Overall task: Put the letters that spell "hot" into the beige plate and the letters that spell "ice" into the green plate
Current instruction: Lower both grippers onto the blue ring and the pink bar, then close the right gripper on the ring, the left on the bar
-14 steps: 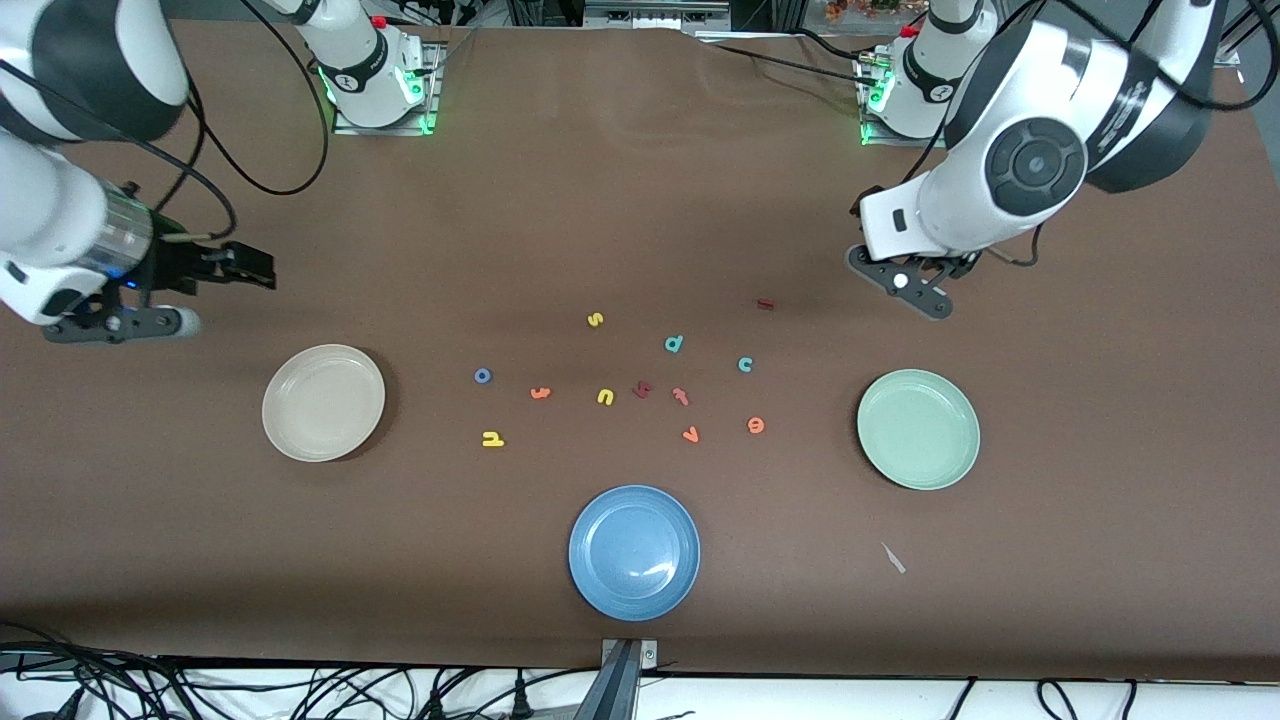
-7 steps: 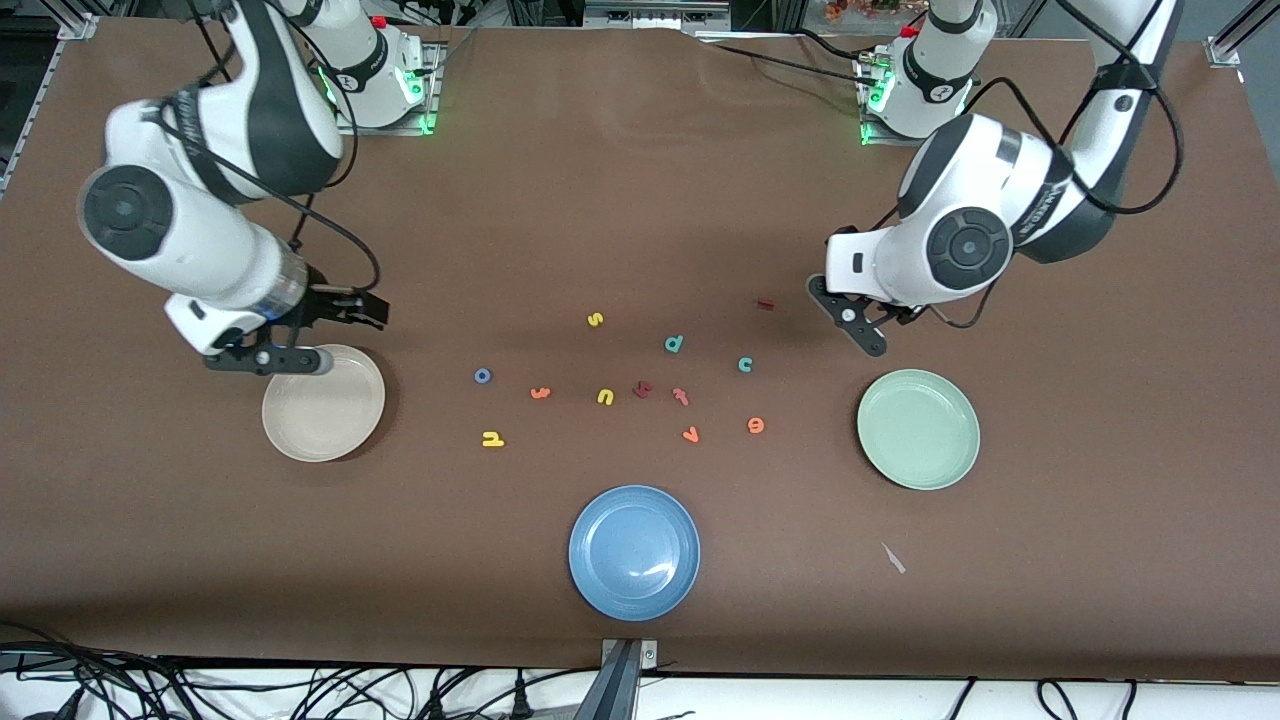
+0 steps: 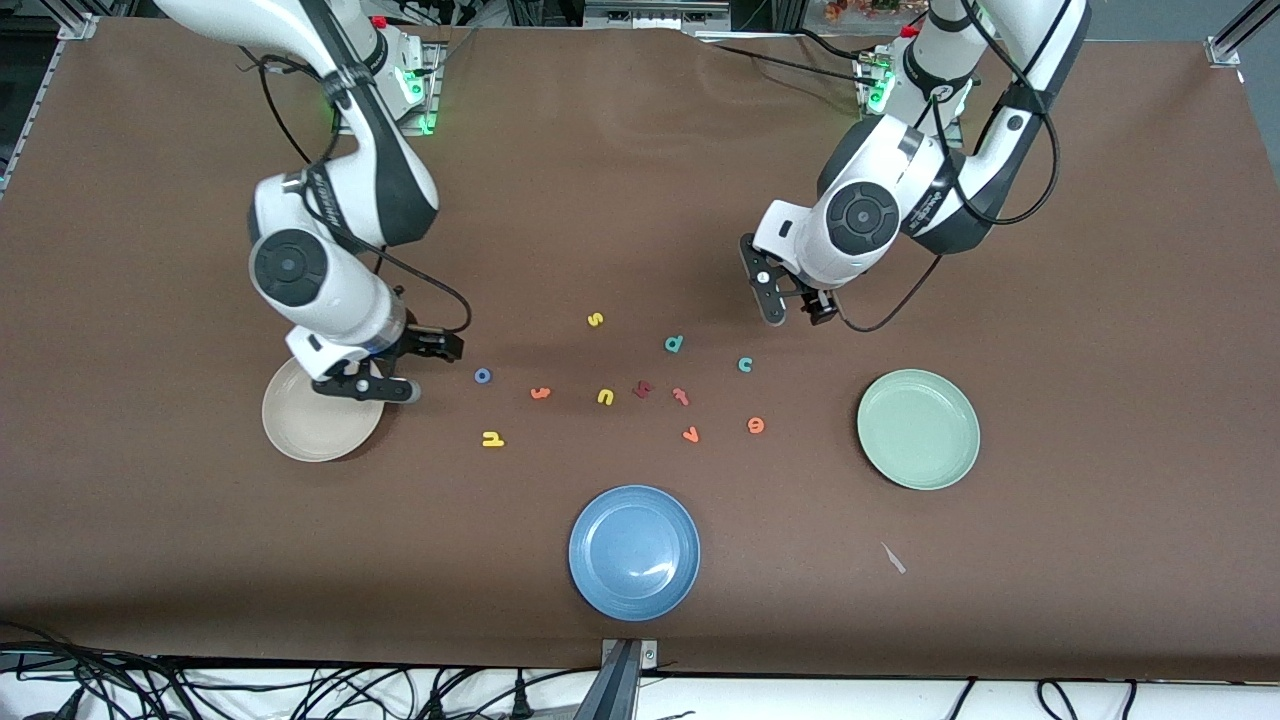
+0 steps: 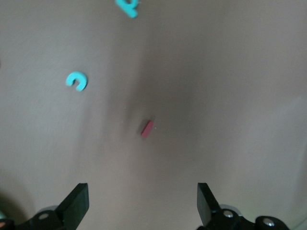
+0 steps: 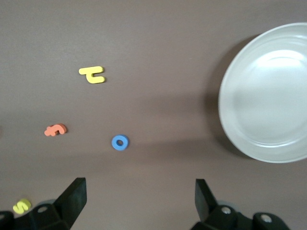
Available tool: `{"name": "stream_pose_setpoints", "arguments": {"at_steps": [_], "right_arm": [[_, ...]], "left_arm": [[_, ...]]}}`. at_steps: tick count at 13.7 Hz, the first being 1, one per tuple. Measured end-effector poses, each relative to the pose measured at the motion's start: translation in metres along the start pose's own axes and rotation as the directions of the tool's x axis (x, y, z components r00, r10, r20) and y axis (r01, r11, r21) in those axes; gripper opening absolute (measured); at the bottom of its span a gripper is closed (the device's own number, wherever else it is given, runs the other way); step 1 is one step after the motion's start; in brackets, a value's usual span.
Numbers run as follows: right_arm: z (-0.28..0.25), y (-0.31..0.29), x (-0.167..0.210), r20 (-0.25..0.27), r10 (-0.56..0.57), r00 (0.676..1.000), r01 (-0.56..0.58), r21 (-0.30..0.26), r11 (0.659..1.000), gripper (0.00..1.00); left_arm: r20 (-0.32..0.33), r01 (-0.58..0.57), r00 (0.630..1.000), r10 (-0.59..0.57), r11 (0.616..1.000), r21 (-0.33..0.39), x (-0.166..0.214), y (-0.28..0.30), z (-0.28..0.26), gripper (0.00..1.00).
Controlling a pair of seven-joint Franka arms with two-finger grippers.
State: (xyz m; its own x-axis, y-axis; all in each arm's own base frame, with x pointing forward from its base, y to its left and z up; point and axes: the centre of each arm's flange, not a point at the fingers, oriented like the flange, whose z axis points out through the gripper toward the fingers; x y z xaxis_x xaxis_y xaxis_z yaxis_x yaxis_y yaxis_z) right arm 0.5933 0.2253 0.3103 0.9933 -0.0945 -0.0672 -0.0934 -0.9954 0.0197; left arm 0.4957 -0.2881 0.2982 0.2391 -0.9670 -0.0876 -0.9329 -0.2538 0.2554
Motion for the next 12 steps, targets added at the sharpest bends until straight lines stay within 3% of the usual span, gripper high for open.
{"name": "stream_pose_setpoints", "arguments": {"at_steps": [3, 7, 12], "right_arm": [[0.029, -0.023, 0.0, -0.041, 0.014, 0.999, -0.013, 0.014, 1.0, 1.0], [0.078, -0.044, -0.008, -0.105, 0.035, 0.994, -0.031, 0.045, 0.998, 1.0], [0.113, -0.039, -0.015, -0.102, 0.039, 0.994, -0.035, 0.037, 0.999, 0.98]], "left_arm": [[-0.003, -0.105, 0.995, 0.105, 0.994, -0.017, 0.001, -0.008, 0.023, 0.98], [0.05, -0.207, 0.978, 0.205, 0.977, 0.046, 0.004, -0.005, 0.051, 0.91], [0.062, -0.302, 0.953, 0.297, 0.947, 0.111, 0.019, 0.01, 0.086, 0.84]]}}
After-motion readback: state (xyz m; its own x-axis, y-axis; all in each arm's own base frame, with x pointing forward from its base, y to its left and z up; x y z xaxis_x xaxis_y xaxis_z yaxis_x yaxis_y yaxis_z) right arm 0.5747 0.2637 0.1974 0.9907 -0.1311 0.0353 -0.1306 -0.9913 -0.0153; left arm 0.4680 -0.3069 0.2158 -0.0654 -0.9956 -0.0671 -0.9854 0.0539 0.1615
